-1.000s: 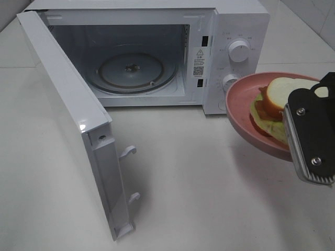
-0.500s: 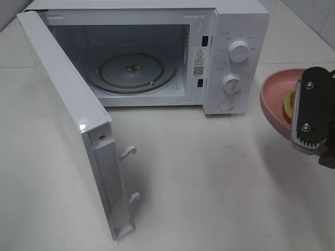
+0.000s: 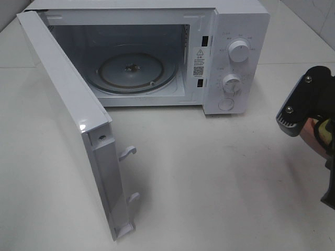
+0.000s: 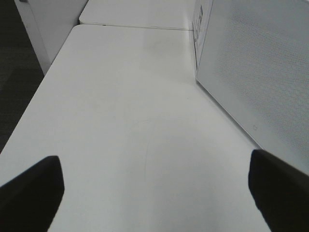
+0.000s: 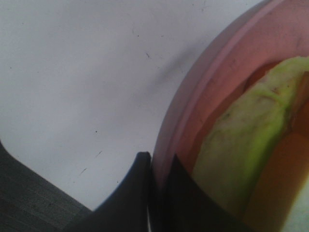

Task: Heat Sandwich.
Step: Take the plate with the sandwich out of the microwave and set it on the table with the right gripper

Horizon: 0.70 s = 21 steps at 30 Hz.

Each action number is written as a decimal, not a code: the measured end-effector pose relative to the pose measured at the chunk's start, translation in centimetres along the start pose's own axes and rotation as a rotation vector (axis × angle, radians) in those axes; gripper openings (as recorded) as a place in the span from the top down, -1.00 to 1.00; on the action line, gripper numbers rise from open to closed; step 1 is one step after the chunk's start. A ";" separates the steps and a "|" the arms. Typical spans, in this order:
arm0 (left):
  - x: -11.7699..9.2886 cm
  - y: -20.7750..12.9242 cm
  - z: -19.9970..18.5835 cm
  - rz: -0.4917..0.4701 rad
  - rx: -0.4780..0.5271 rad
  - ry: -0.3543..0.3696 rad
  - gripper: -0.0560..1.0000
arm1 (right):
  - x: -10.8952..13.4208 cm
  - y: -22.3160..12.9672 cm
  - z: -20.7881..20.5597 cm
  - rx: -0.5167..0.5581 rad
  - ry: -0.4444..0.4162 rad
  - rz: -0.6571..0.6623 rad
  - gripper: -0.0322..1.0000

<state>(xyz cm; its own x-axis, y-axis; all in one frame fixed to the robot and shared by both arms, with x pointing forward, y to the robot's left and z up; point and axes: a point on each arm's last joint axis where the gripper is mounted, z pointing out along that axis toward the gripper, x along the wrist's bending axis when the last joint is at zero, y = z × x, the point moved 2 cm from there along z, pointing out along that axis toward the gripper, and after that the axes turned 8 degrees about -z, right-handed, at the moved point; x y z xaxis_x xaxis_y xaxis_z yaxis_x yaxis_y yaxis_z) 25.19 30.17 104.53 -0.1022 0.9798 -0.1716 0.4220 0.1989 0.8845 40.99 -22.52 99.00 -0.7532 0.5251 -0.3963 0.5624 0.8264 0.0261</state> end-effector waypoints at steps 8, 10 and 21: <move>0.0 0.0 0.0 0.000 0.000 0.000 -0.94 | -1.0 2.3 1.5 0.023 -0.052 0.122 0.84; 0.0 0.0 0.0 0.000 0.000 0.000 -0.94 | -1.2 2.6 1.6 0.021 -0.063 0.134 0.84; 0.0 0.0 0.0 0.000 0.000 0.000 -0.94 | -2.1 4.4 2.5 0.011 -0.113 0.277 0.84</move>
<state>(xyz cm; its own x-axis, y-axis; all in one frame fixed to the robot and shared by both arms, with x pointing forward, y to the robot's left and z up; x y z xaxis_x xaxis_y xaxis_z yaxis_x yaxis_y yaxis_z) 25.19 30.17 104.53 -0.1022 0.9798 -0.1716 0.4220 0.1989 0.8845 45.84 -20.49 97.68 -0.5281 0.7041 -0.4748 0.7456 0.6520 0.1376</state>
